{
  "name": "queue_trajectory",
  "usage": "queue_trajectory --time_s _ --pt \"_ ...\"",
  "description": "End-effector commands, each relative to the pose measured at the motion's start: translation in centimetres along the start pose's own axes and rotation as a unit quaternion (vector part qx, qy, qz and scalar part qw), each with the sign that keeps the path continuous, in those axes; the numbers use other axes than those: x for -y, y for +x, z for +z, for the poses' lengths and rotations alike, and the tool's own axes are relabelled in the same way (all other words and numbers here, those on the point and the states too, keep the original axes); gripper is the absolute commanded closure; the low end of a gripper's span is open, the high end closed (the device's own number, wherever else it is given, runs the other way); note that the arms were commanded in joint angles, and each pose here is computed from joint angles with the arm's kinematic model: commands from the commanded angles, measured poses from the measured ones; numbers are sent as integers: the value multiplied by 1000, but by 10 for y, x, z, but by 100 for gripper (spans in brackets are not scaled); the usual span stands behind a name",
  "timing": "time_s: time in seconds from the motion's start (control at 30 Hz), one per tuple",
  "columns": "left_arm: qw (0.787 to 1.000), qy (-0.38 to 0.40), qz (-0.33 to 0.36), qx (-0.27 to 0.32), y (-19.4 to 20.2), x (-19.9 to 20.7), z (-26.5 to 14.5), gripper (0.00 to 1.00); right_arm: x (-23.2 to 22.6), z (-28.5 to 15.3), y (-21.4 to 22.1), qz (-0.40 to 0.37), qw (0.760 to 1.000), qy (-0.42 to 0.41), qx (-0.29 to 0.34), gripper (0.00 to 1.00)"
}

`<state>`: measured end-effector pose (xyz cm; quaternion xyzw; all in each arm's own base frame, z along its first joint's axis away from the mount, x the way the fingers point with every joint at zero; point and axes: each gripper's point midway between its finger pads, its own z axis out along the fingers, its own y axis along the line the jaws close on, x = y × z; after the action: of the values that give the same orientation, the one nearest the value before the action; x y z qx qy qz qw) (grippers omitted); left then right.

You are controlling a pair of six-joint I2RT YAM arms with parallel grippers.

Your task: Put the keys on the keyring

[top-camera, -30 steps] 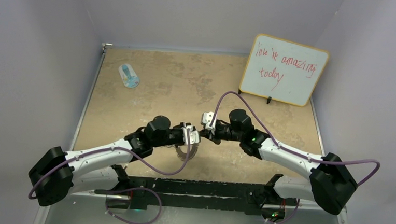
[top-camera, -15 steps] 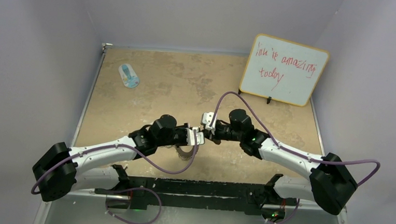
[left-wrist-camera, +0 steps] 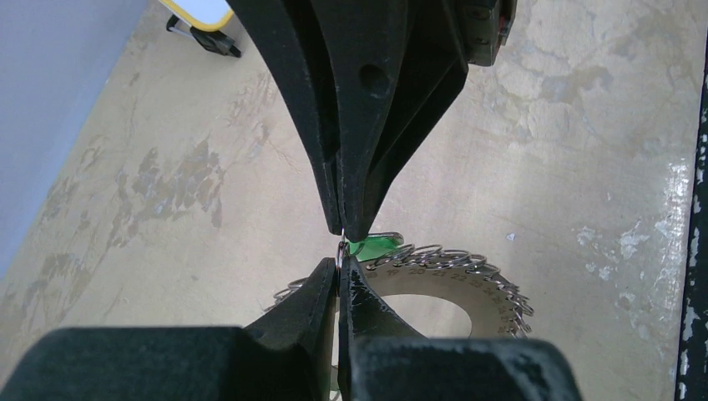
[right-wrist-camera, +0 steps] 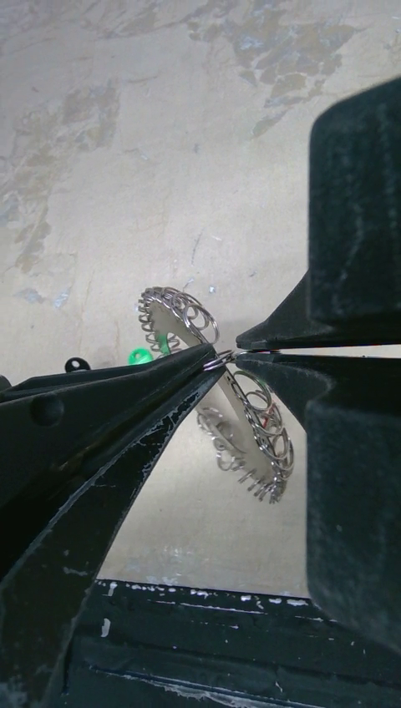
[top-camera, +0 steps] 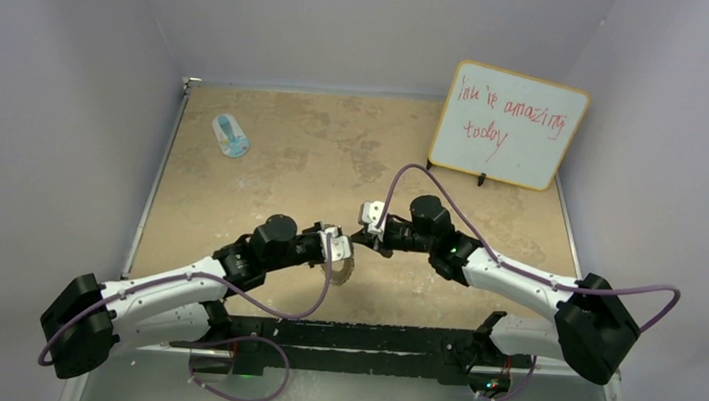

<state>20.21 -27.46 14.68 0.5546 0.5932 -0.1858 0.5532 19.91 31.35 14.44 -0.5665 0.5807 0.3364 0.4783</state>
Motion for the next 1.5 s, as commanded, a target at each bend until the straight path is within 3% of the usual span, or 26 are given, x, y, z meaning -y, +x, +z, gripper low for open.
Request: queue_trajectory --time_s 0.0,0.37,0.47,0.67,0.8,1.23,1.47 --pt "996 -55 -22 61 -29 -20 -10 100 3 2 3 5 1000 3 -3 100" --pt "991 -60 -30 113 -44 -19 -18 100 -2 12 12 10 1000 -20 -5 98" --pt "991 -61 -30 118 -46 -19 -18 100 -4 13 12 12 1000 -23 0 90" --pt "991 -58 -31 116 -44 -17 -18 100 -3 7 6 7 1000 -8 25 57" --pt "991 -56 -31 116 -44 -16 -19 100 -5 2 -3 0 999 -2 49 48" --pt "984 -41 -7 175 -58 -6 -30 100 -12 -21 -41 -42 987 -26 155 51" --pt "976 -34 -1 216 -63 3 -39 100 -23 -15 -43 -57 981 -73 171 66"
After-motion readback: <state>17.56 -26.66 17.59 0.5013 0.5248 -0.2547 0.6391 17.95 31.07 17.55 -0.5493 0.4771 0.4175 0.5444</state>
